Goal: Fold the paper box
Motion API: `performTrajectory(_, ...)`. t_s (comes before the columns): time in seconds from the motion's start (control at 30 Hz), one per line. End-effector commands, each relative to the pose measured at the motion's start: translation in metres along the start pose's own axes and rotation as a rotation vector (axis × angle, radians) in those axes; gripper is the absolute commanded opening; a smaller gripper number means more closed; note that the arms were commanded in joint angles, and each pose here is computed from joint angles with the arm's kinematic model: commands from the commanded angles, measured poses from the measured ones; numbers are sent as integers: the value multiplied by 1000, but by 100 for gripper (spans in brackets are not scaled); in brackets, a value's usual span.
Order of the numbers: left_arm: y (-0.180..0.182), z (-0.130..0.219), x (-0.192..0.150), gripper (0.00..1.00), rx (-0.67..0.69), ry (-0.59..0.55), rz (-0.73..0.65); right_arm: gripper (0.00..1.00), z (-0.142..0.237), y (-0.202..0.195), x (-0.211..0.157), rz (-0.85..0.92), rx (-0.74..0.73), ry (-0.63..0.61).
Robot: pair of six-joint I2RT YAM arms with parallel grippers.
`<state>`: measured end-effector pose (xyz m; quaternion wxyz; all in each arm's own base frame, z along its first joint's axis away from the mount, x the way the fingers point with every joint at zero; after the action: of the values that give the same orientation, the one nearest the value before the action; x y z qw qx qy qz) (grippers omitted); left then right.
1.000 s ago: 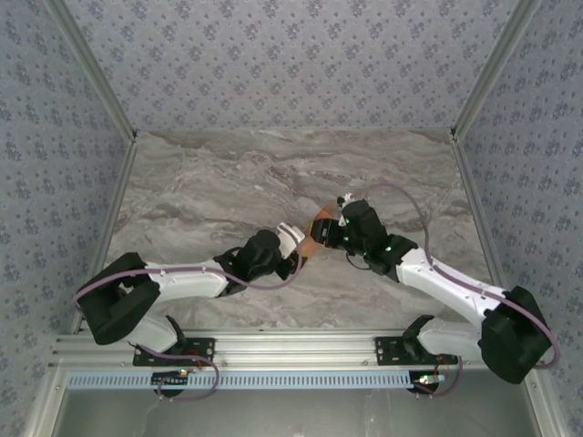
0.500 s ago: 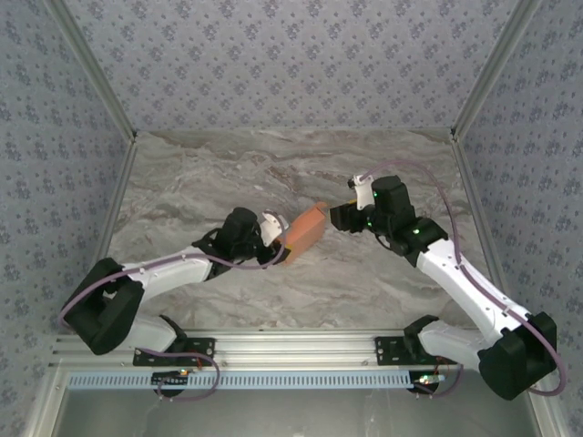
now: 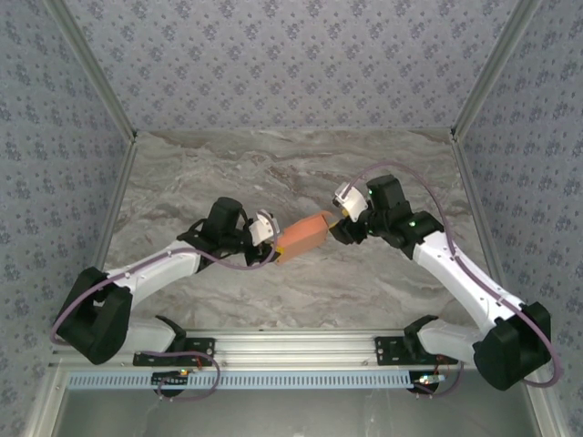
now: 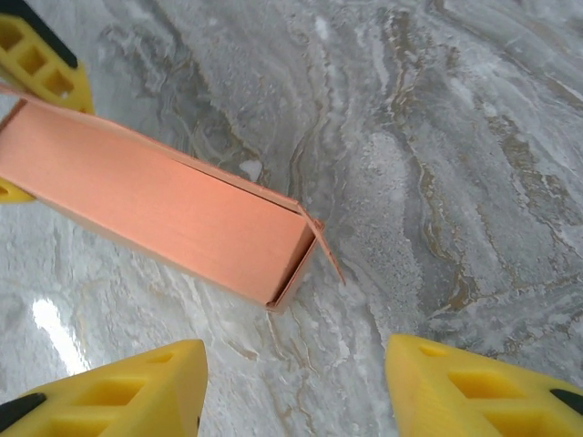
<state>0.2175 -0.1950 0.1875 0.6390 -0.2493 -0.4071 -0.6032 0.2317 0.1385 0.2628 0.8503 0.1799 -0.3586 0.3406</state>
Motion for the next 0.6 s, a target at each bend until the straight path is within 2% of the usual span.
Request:
performTrajectory(0.0,-2,7,11,32,-70,-42,-78,55,1,1,2,89,74,41)
performTrajectory(0.2,0,2,9,33,-99,-27,-72,47,-14,2,6,86,165,82)
performTrajectory(0.4,1,1,11,34,-101,-32,-75,26,-28,-5,5,56,117,137)
performTrajectory(0.57,2,0,10,34,-97,-24,-69,20,-31,-4,7,31,115,144)
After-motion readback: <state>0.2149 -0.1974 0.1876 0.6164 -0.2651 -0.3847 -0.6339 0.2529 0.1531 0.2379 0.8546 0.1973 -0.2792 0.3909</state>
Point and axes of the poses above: each hand's point on the last joint's axis, 136 mm out from that joint toward the fingers, its own z axis back along the fingers, its own y axis along the line the jaws close on, x = y × z, the point moved 10 cm from there along z, back along the fingers, and after that the axes turned 10 degrees about -z, right-handed, at the moved point
